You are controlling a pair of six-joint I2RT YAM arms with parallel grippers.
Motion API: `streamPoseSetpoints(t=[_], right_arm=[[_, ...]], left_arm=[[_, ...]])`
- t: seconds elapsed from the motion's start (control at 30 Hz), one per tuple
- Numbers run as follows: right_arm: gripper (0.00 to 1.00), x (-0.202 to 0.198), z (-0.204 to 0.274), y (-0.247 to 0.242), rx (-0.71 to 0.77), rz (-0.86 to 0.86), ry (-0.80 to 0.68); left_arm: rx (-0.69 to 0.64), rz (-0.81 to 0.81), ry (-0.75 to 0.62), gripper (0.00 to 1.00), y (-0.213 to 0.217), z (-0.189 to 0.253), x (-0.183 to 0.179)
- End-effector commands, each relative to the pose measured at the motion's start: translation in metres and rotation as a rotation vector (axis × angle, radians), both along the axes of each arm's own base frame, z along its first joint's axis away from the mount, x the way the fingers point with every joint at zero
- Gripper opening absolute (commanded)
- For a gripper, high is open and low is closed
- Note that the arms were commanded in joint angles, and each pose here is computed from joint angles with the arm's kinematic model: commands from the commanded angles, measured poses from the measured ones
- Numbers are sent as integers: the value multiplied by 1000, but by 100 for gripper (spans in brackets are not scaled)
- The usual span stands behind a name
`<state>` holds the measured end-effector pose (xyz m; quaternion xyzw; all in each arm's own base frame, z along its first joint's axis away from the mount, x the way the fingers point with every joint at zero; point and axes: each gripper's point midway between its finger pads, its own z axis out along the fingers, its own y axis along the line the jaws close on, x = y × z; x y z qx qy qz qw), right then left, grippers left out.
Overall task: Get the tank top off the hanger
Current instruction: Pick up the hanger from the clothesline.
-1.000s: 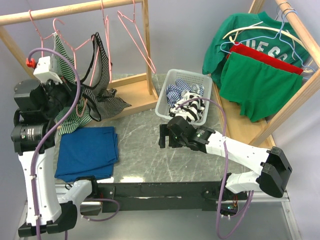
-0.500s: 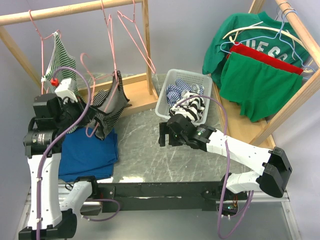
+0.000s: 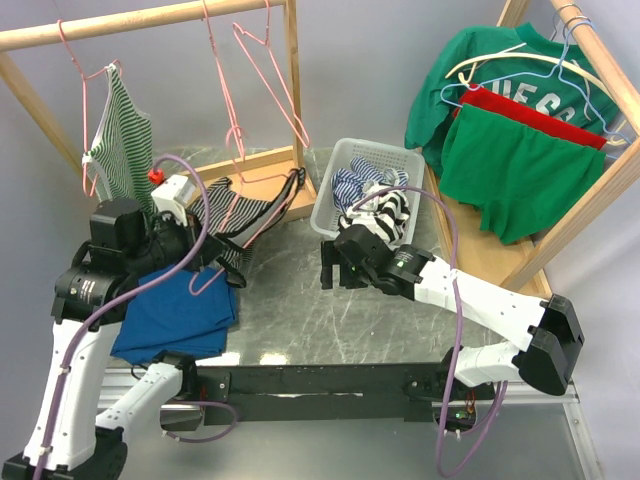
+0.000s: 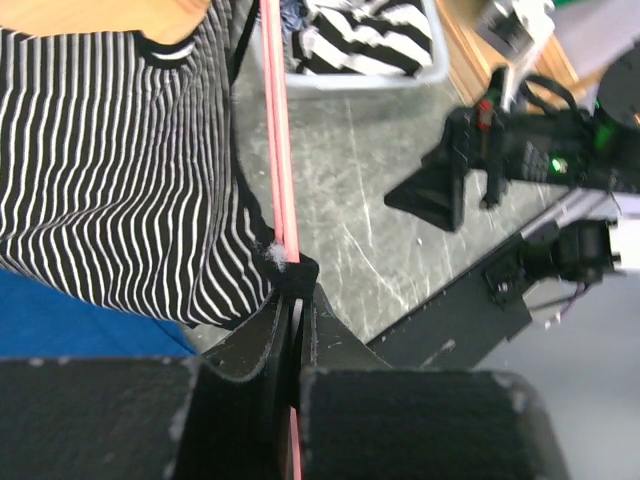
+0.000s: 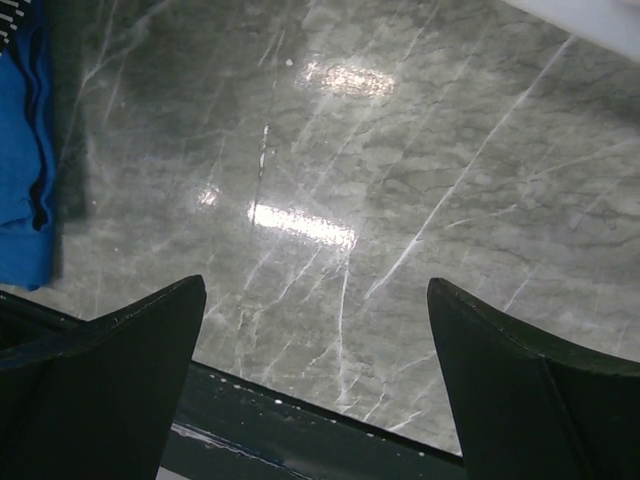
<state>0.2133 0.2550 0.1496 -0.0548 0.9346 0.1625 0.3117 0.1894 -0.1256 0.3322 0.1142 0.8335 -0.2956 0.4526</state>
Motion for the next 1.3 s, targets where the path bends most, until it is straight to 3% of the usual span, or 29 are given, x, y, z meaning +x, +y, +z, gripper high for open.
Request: streamPoseSetpoints(t=[0.0, 0.23, 0.43, 0.57, 0.77, 1.1, 1.2, 1.27], right_arm=[[100, 11, 24, -4, 19, -69, -66], [99, 23, 74, -32, 172, -258, -227], [84, 34, 125, -55, 400, -354, -397], [79, 47, 134, -54, 451, -332, -407], [72, 69, 134, -24, 479, -275, -387], [63, 101, 118, -15, 365, -309, -397], [57, 104, 115, -15, 342, -313, -390], [47, 105, 111, -17, 329, -321, -386]], left_arm=[[6, -101, -72, 1, -14, 15, -10], [-5, -293, -47, 1, -44, 20, -30], [-17, -372, -33, 1, -54, 21, -42], [-24, -396, -25, 1, -56, 21, -49], [-38, -425, -20, 1, -59, 19, -57], [-42, -432, -19, 1, -60, 15, -57], [-43, -436, -17, 1, -61, 13, -57], [-39, -430, -16, 1, -60, 12, -56]])
